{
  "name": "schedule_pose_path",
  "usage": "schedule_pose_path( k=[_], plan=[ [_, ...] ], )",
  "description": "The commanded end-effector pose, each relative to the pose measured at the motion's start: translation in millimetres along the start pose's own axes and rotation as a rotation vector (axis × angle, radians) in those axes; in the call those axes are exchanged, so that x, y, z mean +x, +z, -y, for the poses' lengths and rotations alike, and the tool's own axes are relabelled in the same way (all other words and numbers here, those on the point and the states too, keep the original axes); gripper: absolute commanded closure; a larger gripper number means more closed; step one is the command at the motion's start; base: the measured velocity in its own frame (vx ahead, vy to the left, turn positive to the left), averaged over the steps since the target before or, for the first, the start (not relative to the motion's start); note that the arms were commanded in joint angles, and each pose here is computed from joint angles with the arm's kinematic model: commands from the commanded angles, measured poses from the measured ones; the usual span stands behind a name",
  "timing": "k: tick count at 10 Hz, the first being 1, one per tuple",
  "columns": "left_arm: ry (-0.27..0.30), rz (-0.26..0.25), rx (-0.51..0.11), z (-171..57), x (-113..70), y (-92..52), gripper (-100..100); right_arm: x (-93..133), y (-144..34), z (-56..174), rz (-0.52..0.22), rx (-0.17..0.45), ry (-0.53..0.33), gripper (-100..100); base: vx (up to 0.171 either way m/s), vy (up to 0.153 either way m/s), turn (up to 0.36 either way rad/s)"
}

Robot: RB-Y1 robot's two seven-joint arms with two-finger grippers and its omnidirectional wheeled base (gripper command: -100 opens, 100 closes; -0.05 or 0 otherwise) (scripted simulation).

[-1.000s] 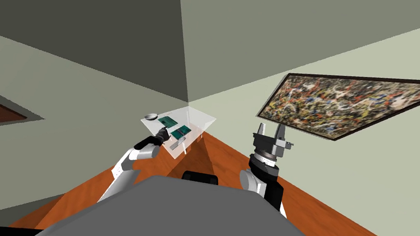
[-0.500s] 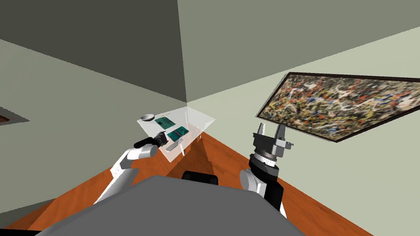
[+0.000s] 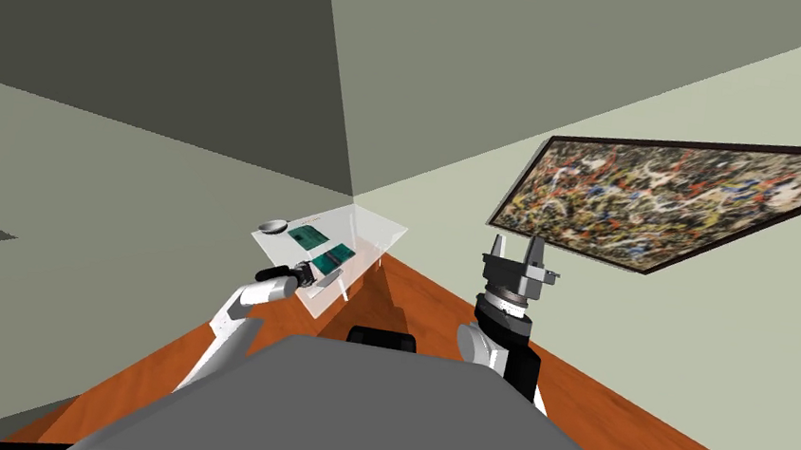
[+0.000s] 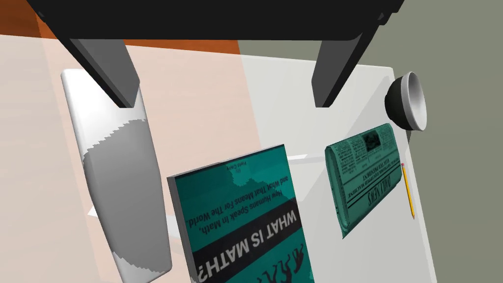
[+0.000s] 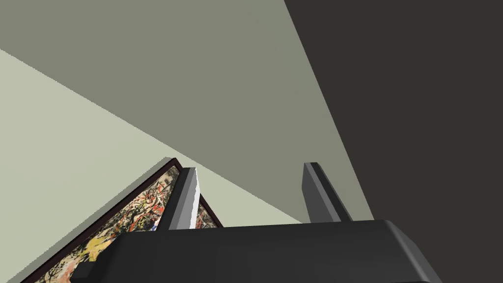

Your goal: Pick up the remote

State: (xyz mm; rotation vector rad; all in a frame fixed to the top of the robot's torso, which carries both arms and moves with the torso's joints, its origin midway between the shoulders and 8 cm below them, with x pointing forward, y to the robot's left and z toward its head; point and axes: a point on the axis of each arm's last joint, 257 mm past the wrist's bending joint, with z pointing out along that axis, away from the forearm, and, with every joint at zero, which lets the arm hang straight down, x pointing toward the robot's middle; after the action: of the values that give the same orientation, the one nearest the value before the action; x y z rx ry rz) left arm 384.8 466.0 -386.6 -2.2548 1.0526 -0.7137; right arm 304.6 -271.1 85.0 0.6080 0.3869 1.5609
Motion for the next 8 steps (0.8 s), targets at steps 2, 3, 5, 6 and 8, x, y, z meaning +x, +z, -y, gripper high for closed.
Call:
schedule_pose_path(
  k=[2,3,5,6,8],
  plan=[
    [-0.059,0.056,-0.1,-27,-28.4,4.5,-100,0,0.0,0,0.0,0.0,0.0,0,0.093,-0.035,-0.026],
    [-0.061,0.062,-0.115,-32,-30.8,5.1,-100,0,0.0,0,0.0,0.0,0.0,0,0.075,-0.023,-0.015],
    [-0.1,0.099,-0.177,-49,-48.5,6.7,-100,0,0.0,0,0.0,0.0,0.0,0,0.082,-0.009,-0.028],
    [-0.139,0.134,-0.228,-63,-65.1,7.1,-100,0,0.0,0,0.0,0.0,0.0,0,0.095,-0.016,-0.046],
    [-0.178,0.173,-0.292,-80,-81.8,4.9,-100,0,0.0,0,0.0,0.0,0.0,0,0.093,-0.018,-0.031]
  ],
)
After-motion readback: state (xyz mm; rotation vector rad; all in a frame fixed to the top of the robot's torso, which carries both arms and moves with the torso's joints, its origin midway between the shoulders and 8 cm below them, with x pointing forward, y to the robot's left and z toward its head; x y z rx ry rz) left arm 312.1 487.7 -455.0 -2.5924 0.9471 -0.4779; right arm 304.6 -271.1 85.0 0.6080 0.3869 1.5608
